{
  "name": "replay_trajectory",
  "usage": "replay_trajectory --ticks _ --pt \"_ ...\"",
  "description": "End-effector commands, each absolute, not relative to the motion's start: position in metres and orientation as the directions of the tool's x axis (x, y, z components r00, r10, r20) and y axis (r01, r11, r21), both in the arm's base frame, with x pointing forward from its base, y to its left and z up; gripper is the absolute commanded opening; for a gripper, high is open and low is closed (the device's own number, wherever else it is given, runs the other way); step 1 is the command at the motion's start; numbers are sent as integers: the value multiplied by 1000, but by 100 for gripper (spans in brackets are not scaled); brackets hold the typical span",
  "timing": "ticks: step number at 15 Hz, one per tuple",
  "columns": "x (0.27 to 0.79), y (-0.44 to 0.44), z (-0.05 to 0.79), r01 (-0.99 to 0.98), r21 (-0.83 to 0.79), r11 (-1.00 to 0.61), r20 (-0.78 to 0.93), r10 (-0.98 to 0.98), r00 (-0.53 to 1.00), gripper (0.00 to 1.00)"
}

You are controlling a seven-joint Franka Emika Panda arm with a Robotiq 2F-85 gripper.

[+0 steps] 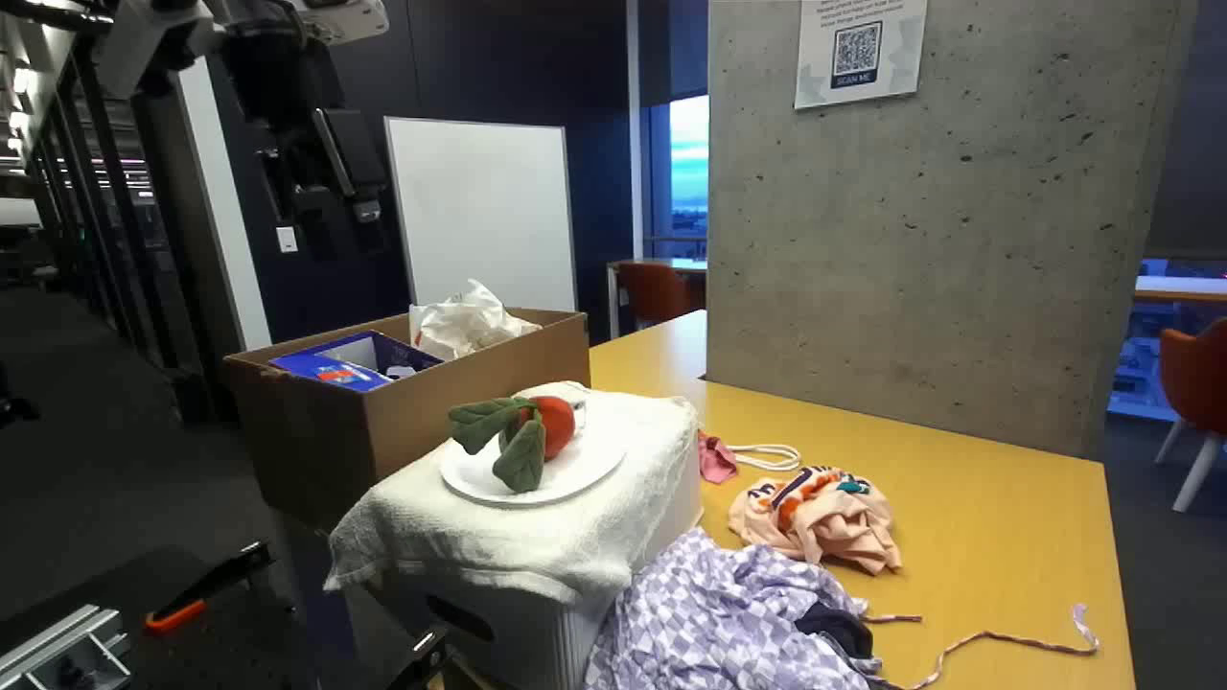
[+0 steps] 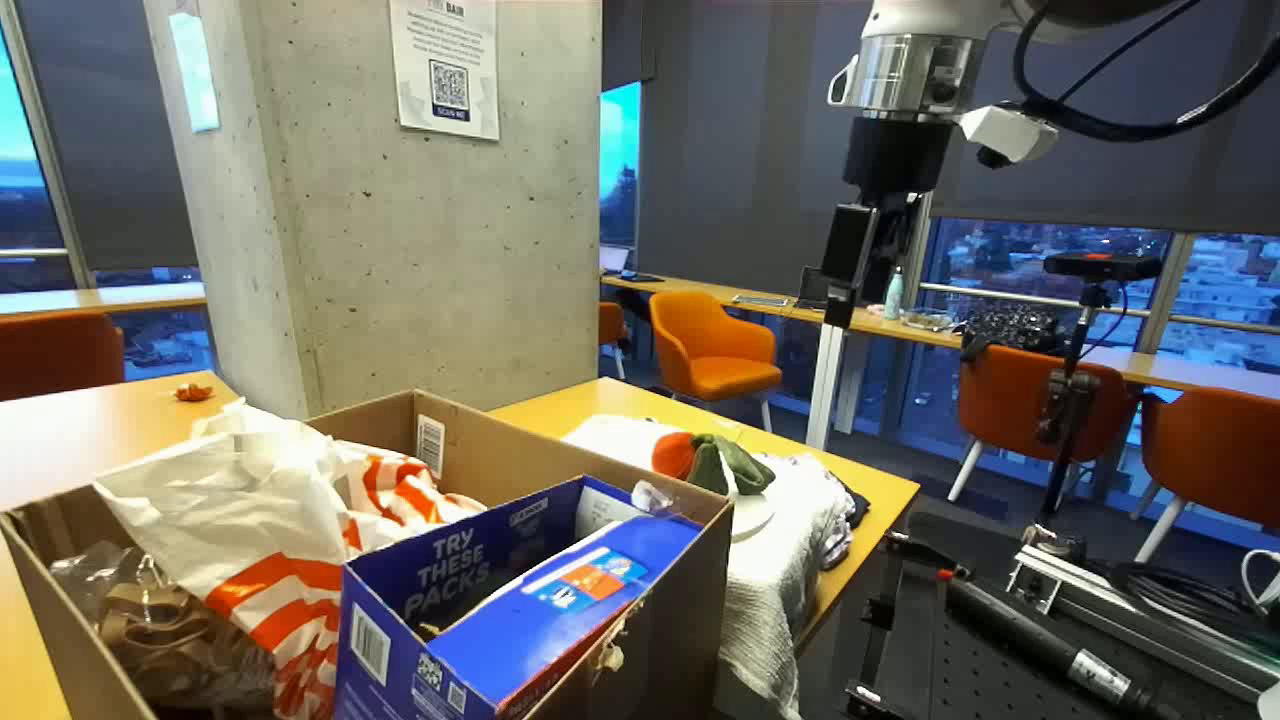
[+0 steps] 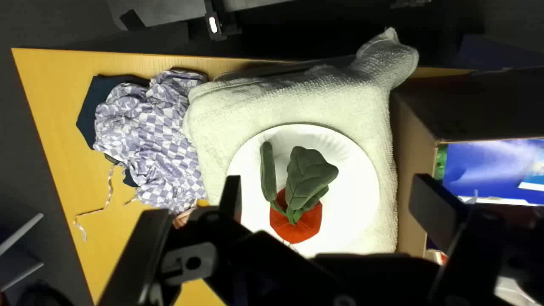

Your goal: Rotate the radish on the white plate to the right.

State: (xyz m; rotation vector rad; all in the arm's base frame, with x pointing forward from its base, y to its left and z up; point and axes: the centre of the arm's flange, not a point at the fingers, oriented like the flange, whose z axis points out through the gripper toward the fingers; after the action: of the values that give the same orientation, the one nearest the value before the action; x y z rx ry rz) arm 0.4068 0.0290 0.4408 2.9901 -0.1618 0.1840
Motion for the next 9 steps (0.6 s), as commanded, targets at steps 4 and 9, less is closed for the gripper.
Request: replay_trajectory --ticks 4,9 --pt "407 29 442 -116 134 -984 132 -98 986 100" --pt "430 11 430 -180 145 -973 186 -152 971 100"
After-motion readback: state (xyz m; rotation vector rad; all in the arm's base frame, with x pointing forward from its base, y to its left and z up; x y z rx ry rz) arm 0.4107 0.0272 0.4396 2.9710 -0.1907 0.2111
